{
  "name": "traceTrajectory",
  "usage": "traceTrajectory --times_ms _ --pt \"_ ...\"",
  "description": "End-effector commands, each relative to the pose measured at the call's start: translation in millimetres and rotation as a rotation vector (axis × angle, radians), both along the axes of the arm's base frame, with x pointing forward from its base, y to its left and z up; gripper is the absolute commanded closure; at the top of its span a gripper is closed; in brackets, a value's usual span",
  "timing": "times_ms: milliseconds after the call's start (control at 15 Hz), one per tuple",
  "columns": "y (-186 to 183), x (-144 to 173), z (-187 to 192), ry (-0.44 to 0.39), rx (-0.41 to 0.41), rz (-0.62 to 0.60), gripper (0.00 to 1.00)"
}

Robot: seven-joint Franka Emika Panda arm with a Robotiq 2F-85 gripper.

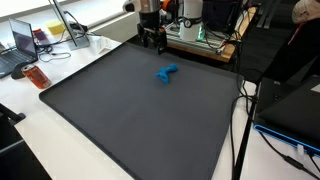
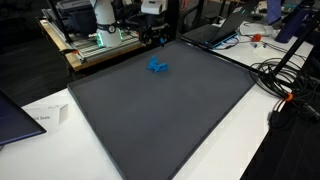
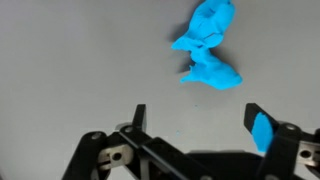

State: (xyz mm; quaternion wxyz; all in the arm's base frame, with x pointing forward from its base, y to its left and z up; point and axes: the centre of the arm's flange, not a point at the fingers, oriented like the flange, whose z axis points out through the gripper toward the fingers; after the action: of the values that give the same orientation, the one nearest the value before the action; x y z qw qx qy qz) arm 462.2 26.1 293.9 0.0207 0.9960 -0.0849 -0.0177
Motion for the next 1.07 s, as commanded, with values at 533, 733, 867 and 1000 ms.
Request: traceTrajectory --times_ms 533,733,867,1000 --pt "5 -8 4 0.044 0.115 -0.146 0.00" --pt "-1 -23 -7 0.105 0.137 -0.230 0.00" --pt "-4 -32 -12 0.136 0.156 -0.292 0.00" --pt "-9 -43 -15 0.151 0.175 -0.358 0.00"
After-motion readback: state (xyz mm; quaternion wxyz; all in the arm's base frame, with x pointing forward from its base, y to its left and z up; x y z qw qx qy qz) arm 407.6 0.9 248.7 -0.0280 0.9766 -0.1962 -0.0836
